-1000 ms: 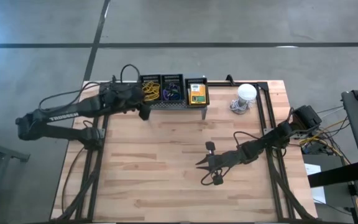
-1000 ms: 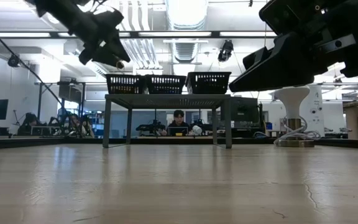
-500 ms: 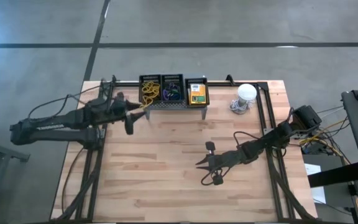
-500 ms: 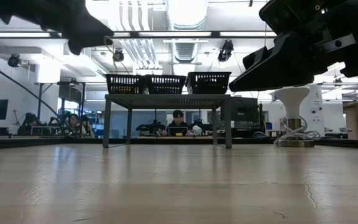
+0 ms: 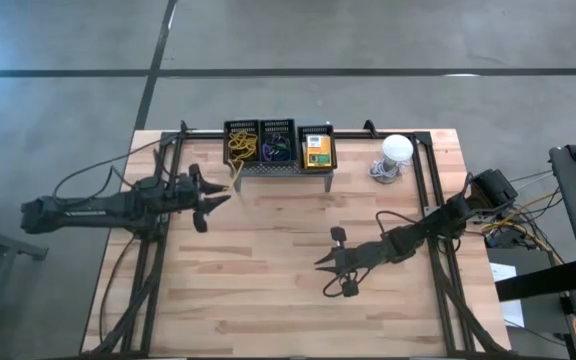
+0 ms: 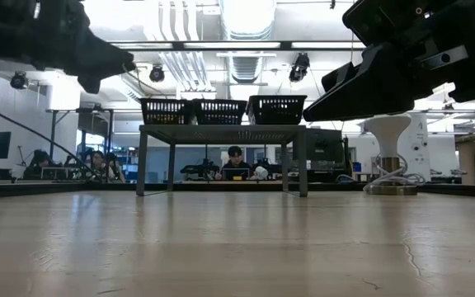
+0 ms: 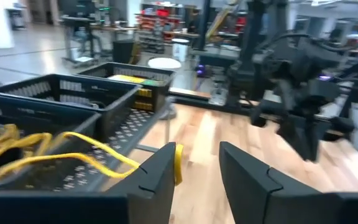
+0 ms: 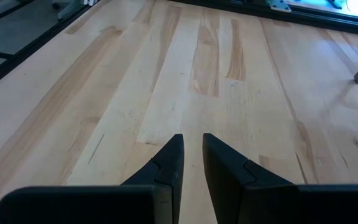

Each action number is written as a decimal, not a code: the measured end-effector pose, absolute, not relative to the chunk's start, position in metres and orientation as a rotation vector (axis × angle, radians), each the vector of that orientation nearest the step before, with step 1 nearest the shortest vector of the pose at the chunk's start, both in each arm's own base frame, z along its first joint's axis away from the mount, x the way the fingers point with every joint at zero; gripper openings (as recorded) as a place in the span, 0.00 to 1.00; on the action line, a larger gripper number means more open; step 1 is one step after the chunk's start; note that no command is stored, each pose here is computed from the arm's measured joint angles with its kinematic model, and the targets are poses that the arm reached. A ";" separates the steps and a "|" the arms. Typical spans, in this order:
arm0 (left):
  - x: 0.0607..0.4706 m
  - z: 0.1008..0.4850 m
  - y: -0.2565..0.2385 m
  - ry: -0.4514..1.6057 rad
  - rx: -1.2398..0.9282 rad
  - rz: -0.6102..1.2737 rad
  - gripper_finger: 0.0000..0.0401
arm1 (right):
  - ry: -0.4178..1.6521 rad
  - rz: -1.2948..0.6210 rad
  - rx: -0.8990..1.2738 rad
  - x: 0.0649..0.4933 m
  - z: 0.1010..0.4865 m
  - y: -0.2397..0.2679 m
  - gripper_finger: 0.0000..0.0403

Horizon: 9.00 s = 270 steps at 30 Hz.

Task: Pick & Place Office Desk Supplies
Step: Put the yellow rubberband into the left black bin on the shelf, then return to Home Position

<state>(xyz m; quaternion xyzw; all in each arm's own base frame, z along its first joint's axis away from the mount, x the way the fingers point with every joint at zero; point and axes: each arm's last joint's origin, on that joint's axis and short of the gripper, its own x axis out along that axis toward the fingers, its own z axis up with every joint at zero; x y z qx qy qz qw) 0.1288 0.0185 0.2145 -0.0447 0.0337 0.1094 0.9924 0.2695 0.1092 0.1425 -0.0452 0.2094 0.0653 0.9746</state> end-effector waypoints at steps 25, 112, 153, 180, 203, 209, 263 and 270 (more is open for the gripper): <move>0.121 0.172 0.000 0.072 -0.173 0.103 0.27 | 0.423 0.132 -0.092 0.269 0.142 0.109 0.13; 0.238 0.314 0.121 0.530 0.084 0.796 0.00 | 0.420 0.089 -0.126 0.271 0.137 0.109 0.13; 0.209 0.305 0.029 0.529 -0.185 0.427 0.48 | 0.079 0.090 -0.011 0.136 0.236 0.010 0.04; 0.167 0.228 0.004 0.302 -0.188 0.293 0.46 | -0.024 -0.213 0.139 0.099 0.167 -0.007 0.02; 0.120 0.139 0.006 0.320 -0.399 0.349 0.46 | 0.015 -0.214 -0.082 0.100 0.166 -0.007 0.02; 0.103 0.163 0.001 0.025 -0.121 0.105 0.46 | 0.014 -0.214 -0.083 0.100 0.166 -0.007 0.02; 0.098 0.165 -0.003 -0.010 -0.033 -0.024 0.46 | 0.036 -0.213 -0.089 0.101 0.165 -0.007 0.02; 0.098 0.165 -0.003 -0.010 -0.033 -0.024 0.46 | 0.036 -0.214 -0.089 0.101 0.165 -0.007 0.02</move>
